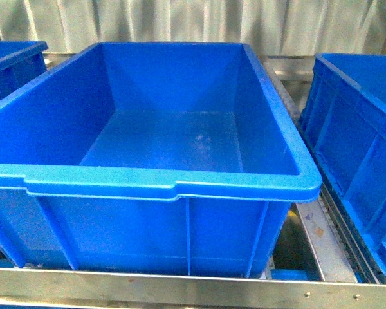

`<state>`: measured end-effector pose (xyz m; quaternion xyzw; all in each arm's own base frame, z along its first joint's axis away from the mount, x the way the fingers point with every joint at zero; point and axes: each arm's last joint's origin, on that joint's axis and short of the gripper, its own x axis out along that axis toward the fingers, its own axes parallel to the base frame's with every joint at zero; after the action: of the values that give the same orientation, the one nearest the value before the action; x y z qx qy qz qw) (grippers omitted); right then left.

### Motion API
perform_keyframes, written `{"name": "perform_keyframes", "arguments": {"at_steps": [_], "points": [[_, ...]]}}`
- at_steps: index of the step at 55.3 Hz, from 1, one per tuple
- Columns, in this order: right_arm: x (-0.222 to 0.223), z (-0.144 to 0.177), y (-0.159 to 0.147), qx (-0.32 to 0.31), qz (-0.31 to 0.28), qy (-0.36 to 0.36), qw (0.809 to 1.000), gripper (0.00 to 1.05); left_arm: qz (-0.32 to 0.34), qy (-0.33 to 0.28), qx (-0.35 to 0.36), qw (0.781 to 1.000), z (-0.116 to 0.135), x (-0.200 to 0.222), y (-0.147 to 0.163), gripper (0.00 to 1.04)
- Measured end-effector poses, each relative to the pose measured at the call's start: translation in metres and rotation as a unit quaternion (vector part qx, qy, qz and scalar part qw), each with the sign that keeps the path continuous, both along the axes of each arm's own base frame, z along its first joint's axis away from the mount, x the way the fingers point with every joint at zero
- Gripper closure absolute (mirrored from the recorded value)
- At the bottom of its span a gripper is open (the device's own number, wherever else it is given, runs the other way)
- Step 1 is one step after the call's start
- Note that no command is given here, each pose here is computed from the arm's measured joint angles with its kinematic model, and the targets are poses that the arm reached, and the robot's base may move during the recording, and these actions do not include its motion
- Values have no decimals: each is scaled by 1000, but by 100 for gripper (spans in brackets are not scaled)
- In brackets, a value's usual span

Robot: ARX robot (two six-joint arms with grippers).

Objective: Pick red and yellow buttons and place in box

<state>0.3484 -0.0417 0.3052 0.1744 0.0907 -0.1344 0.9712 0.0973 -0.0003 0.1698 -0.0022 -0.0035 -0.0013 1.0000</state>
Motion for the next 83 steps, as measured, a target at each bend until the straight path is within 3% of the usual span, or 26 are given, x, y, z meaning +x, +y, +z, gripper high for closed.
{"name": "perform_keyframes", "arguments": {"at_steps": [20, 38, 48, 64, 83], "points": [[60, -28, -33, -91, 49, 120, 987, 74, 0, 0, 0, 1000, 0, 0, 0, 8], [70, -41, -52, -118, 44, 148, 981, 29, 0, 0, 0, 1000, 0, 0, 0, 8], [55, -26, -55, -107, 61, 126, 984, 4, 0, 0, 0, 1000, 0, 0, 0, 8], [-15, 21, -46, -74, 99, 43, 991, 6, 0, 0, 0, 1000, 0, 0, 0, 8], [-110, 37, -21, 17, 130, -61, 990, 7, 0, 0, 0, 1000, 0, 0, 0, 8]]}}
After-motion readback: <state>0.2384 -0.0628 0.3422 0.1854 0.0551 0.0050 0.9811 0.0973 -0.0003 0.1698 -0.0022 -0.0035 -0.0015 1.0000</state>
